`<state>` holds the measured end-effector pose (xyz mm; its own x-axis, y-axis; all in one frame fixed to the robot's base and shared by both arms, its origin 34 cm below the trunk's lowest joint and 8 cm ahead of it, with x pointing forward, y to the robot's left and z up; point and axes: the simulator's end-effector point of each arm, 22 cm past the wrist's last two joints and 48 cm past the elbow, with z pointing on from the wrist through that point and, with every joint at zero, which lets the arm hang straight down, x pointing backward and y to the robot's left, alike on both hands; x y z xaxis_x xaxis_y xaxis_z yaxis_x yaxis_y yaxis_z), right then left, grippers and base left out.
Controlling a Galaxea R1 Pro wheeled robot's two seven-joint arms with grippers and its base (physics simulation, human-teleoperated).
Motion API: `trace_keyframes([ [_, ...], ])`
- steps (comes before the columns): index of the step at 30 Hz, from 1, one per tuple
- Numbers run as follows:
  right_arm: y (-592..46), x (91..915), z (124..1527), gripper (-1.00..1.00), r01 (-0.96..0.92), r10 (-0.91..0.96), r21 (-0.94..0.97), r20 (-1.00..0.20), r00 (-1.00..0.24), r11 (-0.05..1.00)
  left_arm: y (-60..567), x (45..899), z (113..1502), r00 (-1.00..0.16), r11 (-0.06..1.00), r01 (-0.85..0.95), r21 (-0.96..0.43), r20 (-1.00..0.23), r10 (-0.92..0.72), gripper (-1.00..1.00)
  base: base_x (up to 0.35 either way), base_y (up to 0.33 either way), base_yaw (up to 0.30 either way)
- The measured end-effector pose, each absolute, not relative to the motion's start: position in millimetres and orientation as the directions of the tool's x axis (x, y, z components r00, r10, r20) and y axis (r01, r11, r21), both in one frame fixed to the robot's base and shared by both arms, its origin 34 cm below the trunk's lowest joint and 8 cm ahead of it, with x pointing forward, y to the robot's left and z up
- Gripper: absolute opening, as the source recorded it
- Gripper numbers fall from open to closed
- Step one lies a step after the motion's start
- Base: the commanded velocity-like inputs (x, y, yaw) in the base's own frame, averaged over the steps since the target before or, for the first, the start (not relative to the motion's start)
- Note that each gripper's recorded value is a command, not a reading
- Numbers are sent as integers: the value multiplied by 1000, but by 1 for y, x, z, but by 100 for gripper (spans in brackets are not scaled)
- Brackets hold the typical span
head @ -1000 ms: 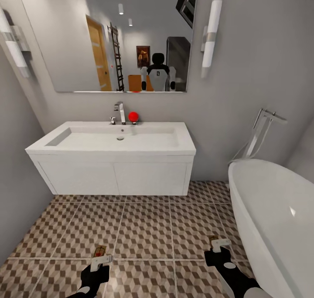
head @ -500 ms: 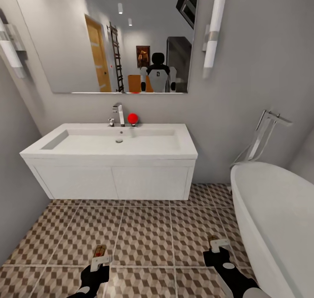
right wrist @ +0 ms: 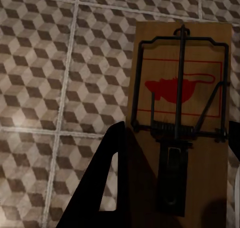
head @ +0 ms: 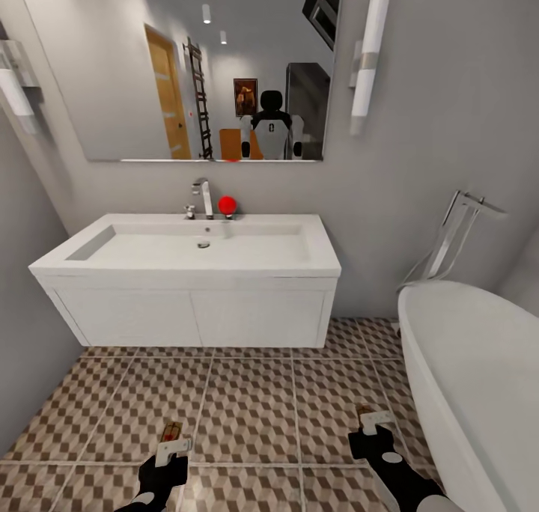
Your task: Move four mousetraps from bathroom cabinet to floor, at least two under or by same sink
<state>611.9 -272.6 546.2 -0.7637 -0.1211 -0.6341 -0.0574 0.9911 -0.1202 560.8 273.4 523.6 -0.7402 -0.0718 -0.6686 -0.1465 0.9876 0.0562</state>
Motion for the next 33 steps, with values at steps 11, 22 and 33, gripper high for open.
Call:
trace_keyframes([
  [11,-260,611,545,-100,-64,-116,-105,-634,-764,992,273,561,523,-740,988,-147,56,-668,-72,-100,85,0,68],
  [22,-261,612,546,-100,-63,-116,-106,-636,-763,992,272,561,523,-740,988,-146,55,-668,-72,-100,1,0,2],
  [33,-261,612,546,-100,-63,-116,-106,-636,-763,992,271,561,523,-741,988,-146,53,-668,-73,-100,0,0,0],
])
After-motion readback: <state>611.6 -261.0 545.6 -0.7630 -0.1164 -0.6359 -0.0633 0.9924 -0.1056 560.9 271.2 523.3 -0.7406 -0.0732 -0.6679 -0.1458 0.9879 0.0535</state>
